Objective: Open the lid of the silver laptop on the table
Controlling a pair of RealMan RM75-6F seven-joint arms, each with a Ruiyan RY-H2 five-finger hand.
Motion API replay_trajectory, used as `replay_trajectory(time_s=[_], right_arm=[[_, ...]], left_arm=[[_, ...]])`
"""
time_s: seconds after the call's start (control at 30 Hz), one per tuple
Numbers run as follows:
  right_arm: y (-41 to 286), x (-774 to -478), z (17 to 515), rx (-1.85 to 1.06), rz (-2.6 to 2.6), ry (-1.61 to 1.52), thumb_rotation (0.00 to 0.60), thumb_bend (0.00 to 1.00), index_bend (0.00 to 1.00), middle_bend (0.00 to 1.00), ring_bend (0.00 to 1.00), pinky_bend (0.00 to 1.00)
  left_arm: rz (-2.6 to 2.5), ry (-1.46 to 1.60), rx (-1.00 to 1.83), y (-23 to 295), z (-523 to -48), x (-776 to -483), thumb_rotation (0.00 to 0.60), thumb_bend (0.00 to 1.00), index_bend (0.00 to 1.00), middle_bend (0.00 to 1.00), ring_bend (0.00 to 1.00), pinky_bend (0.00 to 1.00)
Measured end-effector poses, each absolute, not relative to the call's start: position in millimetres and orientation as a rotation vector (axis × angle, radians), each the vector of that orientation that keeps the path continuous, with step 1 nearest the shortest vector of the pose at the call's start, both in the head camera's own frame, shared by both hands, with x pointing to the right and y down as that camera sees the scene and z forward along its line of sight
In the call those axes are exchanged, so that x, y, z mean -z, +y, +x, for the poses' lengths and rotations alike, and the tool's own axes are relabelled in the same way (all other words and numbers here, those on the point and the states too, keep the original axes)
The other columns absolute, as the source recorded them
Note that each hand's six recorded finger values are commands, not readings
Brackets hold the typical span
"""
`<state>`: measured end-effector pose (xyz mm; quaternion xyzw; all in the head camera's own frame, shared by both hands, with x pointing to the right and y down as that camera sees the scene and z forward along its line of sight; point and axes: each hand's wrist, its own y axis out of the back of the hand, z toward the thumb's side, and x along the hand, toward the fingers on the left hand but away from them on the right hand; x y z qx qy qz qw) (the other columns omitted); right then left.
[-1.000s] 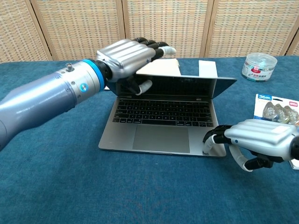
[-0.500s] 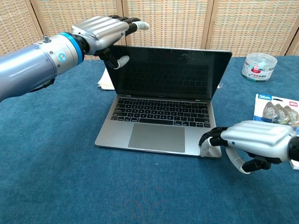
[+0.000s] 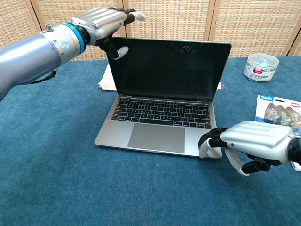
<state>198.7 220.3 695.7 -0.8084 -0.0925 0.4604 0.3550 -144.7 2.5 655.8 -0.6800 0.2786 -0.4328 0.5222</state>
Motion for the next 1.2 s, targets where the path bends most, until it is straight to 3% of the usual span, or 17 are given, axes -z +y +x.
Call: replay_trajectory(time_s=[1.2], right_arm=[[221.4, -692.4, 202.4, -1.2, -2.095, -0.244, 0.6, 1.0, 0.25, 0.13, 0.1, 0.25]], left_arm=[[-1.535, 0.794, 1.179, -46.7, -152.4, -652.3, 0.6, 0.53, 0.0, 0.0, 0.0, 0.0]])
